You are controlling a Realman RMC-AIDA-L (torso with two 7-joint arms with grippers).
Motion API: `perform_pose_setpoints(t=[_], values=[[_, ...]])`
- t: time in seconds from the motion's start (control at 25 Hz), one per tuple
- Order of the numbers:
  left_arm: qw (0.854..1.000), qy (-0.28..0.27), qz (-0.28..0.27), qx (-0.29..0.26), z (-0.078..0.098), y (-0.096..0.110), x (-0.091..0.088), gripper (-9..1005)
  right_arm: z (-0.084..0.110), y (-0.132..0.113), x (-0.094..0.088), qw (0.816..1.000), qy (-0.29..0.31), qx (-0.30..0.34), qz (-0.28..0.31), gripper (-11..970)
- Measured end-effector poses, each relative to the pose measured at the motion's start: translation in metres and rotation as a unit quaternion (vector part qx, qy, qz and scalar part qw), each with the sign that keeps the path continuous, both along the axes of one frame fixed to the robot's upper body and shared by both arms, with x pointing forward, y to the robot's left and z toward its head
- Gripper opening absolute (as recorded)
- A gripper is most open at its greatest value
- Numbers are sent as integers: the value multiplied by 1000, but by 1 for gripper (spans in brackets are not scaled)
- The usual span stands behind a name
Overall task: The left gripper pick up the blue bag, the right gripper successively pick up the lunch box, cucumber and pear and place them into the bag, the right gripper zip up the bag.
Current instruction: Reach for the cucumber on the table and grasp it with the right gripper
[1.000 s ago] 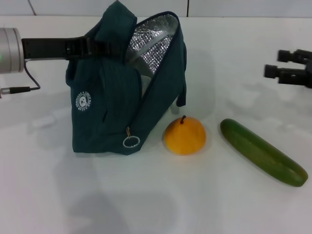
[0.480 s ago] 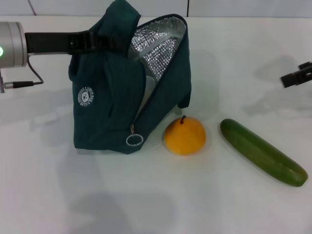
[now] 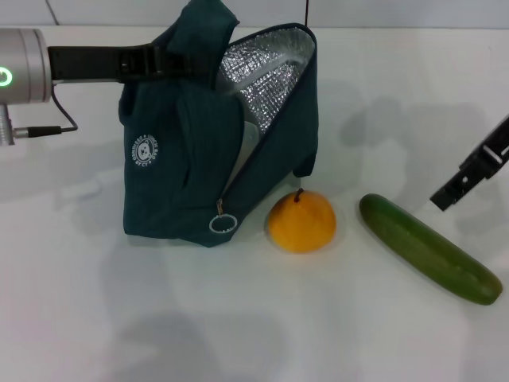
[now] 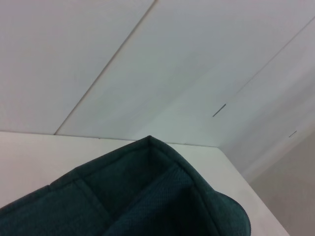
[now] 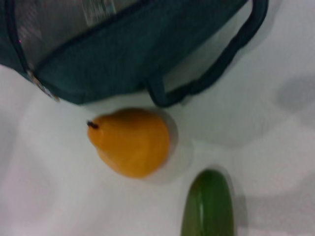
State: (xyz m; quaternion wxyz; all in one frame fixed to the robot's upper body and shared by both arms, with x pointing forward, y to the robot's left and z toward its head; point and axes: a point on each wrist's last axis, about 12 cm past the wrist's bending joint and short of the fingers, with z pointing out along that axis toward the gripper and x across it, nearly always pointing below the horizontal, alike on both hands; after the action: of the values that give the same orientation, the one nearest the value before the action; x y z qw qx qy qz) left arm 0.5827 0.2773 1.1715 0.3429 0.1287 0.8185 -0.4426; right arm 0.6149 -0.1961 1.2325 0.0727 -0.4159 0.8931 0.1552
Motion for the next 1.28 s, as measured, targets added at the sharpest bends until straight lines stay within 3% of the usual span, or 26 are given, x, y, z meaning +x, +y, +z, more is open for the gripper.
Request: perform_pose_setpoints(t=[0.16,0.88,1.28], values=[[1000,-2,1,0,-1,-1,1,45,-11,9,2,1000,6,-31,1,842],[1000,-3,-1,0,-1,-3,1,45,-45,46,7,998,28,-45,41,841],[1000,-3,-1,-1,-1,-3,1,45,-60,52,5,997,35,-57,49,840]])
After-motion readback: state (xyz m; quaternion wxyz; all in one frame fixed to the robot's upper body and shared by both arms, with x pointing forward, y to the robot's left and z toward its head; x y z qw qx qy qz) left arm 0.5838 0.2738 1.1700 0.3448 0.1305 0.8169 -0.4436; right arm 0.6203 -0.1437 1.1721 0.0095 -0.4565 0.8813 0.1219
